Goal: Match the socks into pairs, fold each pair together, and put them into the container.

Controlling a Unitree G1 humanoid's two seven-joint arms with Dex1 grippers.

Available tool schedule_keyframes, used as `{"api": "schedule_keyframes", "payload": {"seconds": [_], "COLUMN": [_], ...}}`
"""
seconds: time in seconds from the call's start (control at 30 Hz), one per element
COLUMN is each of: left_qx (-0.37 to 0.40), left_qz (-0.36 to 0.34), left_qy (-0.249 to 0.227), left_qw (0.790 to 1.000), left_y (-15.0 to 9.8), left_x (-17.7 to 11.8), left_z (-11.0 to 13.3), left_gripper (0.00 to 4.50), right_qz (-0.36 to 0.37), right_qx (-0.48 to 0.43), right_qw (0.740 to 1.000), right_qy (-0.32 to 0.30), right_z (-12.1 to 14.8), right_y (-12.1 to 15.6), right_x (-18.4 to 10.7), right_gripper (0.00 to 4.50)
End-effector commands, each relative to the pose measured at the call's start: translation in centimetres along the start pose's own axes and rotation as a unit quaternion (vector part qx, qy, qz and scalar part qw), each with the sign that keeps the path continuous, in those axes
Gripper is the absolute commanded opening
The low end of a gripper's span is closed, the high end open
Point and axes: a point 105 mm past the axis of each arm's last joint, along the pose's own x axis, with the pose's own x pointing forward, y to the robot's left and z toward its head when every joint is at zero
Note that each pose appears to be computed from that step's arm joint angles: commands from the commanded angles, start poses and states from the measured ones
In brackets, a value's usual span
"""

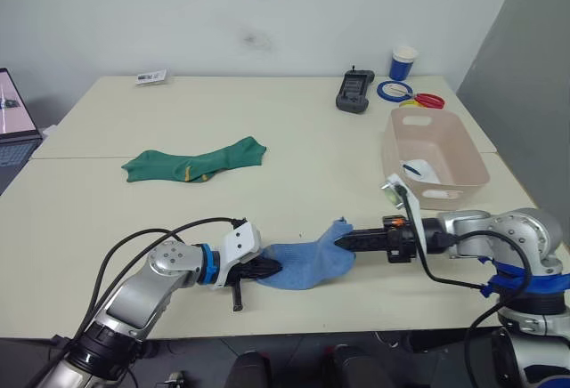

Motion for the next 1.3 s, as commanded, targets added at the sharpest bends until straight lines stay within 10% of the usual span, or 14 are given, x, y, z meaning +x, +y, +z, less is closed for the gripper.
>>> {"api": "schedule_keyframes", "payload": {"seconds": [0.03, 0.63, 1.1, 1.3], "left_qx": [-0.036, -0.045, -0.043, -0.04], "left_qz": [0.014, 0.035, 0.039, 0.038], "left_qy": [0.04, 0.022, 0.02, 0.021], "left_qw": [0.998, 0.998, 0.998, 0.998], "left_y": [0.1, 0.6, 1.5, 1.5], "left_x": [0.3, 0.1, -0.2, -0.3], "left_z": [-2.6, -1.8, -1.7, -1.8], "left_gripper": [0.0, 0.0, 0.0, 0.0], "right_qz": [0.001, 0.048, 0.065, -0.028], "right_qx": [-0.032, -0.059, -0.03, -0.028], "right_qw": [0.999, 0.997, 0.997, 0.999], "right_qy": [0.013, 0.01, -0.037, -0.019], "right_z": [-0.1, 0.7, 1.9, 0.6], "right_y": [0.3, 0.9, 1.4, -1.1], "right_x": [1.8, 8.2, 5.6, 2.9], "right_gripper": [0.02, 0.02, 4.46, 4.46]}}
